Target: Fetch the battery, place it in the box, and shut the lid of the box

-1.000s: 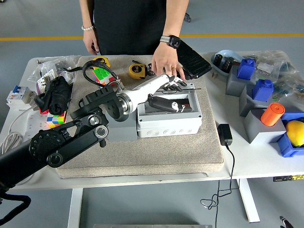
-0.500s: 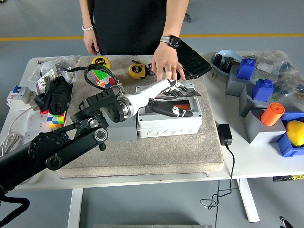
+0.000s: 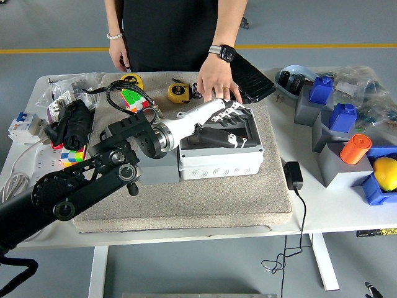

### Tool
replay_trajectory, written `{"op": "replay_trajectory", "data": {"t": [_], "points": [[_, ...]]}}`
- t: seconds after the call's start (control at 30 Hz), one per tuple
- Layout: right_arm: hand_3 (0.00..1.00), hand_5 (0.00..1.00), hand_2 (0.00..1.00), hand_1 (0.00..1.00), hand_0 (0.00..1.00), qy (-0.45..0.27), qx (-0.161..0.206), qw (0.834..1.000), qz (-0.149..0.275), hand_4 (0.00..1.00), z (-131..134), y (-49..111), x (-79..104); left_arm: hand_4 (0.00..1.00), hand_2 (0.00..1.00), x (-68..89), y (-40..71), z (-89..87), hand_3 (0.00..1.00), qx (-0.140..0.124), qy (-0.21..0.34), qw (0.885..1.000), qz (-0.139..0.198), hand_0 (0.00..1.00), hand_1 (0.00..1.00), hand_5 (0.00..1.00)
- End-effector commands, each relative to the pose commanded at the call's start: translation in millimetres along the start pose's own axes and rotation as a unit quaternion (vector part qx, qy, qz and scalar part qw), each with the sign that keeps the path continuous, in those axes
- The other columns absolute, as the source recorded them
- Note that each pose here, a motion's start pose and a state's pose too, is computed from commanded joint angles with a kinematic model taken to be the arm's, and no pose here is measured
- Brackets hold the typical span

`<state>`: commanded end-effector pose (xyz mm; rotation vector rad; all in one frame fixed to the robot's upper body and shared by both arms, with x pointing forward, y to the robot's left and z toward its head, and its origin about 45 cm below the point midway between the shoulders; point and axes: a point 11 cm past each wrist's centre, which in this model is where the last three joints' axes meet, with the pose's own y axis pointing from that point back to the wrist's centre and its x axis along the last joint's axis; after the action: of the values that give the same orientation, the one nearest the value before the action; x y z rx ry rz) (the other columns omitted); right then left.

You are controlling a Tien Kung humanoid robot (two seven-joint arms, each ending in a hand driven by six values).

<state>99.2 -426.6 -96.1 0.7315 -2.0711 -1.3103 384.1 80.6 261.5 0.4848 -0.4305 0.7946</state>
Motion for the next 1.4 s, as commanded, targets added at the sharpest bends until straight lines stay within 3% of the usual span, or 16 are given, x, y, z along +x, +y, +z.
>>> {"op": "replay_trajectory", "data": {"t": [0.23,0.27,0.5,0.7,0.87,0.93,1.17,1.4], "points": [[0.536,0.441,0.641,0.639,0.666,0.0,0.0,1.0,0.0,0.871,0,0.0,0.1,0.998,0.737,38.0,9.8,-14.0,0.781,-0.026,0.1,0.991,0.081,0.676,0.723,0.464],[0.536,0.441,0.641,0.639,0.666,-0.001,0.0,1.0,0.0,0.871,0,0.0,-0.2,0.998,0.737,48.5,15.2,-21.0,0.781,-0.031,0.132,0.986,0.101,0.676,0.723,0.464],[0.535,0.441,0.641,0.639,0.666,0.0,0.0,1.0,-0.002,0.871,0,0.1,-1.7,0.998,0.708,88.8,41.0,-48.0,0.761,-0.05,0.212,0.958,0.188,0.674,0.72,0.453],[0.537,0.439,0.643,0.639,0.665,0.003,0.0,1.0,-0.004,0.873,-2,0.2,-3.9,0.988,0.67,118.3,70.6,-85.0,0.711,-0.028,0.239,0.936,0.258,0.652,0.69,0.428],[0.537,0.439,0.643,0.639,0.665,0.005,-0.002,1.0,-0.005,0.873,-2,0.2,-4.7,0.988,0.67,130.3,90.4,-107.7,0.711,-0.01,0.247,0.924,0.292,0.652,0.69,0.428],[0.537,0.442,0.644,0.639,0.665,0.006,-0.003,1.0,-0.005,0.873,-1,0.1,-4.3,0.981,0.613,134.4,98.4,-115.7,0.672,-0.003,0.247,0.92,0.303,0.614,0.653,0.411],[0.538,0.44,0.644,0.64,0.665,0.01,-0.004,1.0,-0.008,0.874,-3,0.2,-6.1,0.978,0.604,141.2,114.9,-132.3,0.655,0.019,0.244,0.916,0.319,0.603,0.639,0.401],[0.538,0.444,0.646,0.639,0.665,0.012,-0.002,1.0,-0.011,0.876,-5,0.4,-7.8,0.964,0.601,148.0,126.0,-139.8,0.648,0.02,0.244,0.909,0.336,0.593,0.634,0.381]]}}
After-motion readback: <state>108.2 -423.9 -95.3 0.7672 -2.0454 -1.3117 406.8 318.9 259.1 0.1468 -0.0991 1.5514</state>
